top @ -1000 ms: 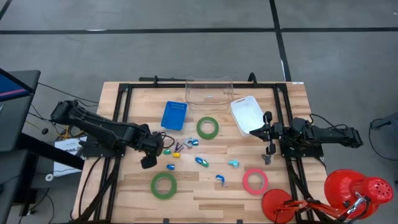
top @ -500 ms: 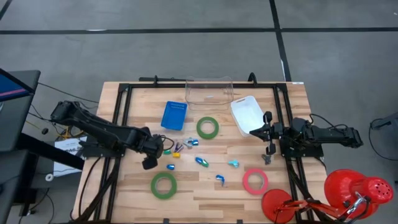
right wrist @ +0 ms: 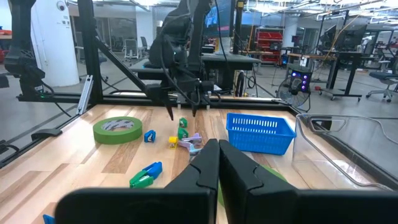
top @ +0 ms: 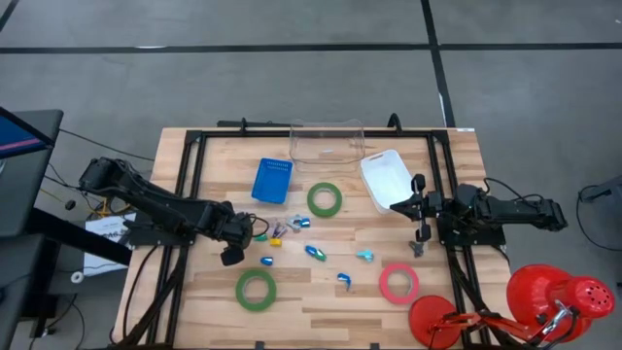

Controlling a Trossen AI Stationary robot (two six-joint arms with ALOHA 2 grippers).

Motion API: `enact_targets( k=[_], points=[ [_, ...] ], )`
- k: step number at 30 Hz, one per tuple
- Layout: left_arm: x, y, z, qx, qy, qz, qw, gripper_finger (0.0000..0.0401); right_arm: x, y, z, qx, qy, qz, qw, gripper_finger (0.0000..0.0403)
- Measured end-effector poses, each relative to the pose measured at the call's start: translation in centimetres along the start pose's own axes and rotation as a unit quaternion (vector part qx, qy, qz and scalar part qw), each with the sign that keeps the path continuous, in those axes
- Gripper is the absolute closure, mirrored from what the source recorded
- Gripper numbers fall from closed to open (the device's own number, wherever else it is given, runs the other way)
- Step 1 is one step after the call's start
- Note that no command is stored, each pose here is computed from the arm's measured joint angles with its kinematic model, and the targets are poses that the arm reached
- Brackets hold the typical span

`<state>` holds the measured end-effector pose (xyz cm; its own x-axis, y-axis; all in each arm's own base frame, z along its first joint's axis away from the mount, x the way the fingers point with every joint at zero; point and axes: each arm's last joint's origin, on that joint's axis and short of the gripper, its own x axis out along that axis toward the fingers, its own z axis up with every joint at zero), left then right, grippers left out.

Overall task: Pick and place Stapler, Stapler remover, tape
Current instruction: Put the top left green stapler into the blue bin

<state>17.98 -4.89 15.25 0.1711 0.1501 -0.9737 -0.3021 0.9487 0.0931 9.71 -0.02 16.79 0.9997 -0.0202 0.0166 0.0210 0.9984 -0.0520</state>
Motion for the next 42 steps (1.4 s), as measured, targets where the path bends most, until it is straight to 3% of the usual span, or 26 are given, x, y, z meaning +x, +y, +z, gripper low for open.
enact_targets(
  k=[12, 29, 42],
  points=[
    [0.92, 0.28, -0.71, 0.001, 0.005, 0.003, 1.0, 0.0129, 0.0, 0.0, 0.0, 0.0, 0.0, 0.0, 1.0, 0.0402],
    [0.92, 0.17, -0.55, -0.001, -0.003, -0.003, 1.0, 0.0265, 0.0, 0.0, -0.01, 0.0, 0.0, 0.0, 1.0, 0.0402],
    [0.92, 0.11, -0.47, -0.002, -0.007, -0.006, 1.0, 0.0304, 0.0, 0.0, -0.01, 0.0, 0.0, 0.0, 1.0, 0.0402]
  ],
)
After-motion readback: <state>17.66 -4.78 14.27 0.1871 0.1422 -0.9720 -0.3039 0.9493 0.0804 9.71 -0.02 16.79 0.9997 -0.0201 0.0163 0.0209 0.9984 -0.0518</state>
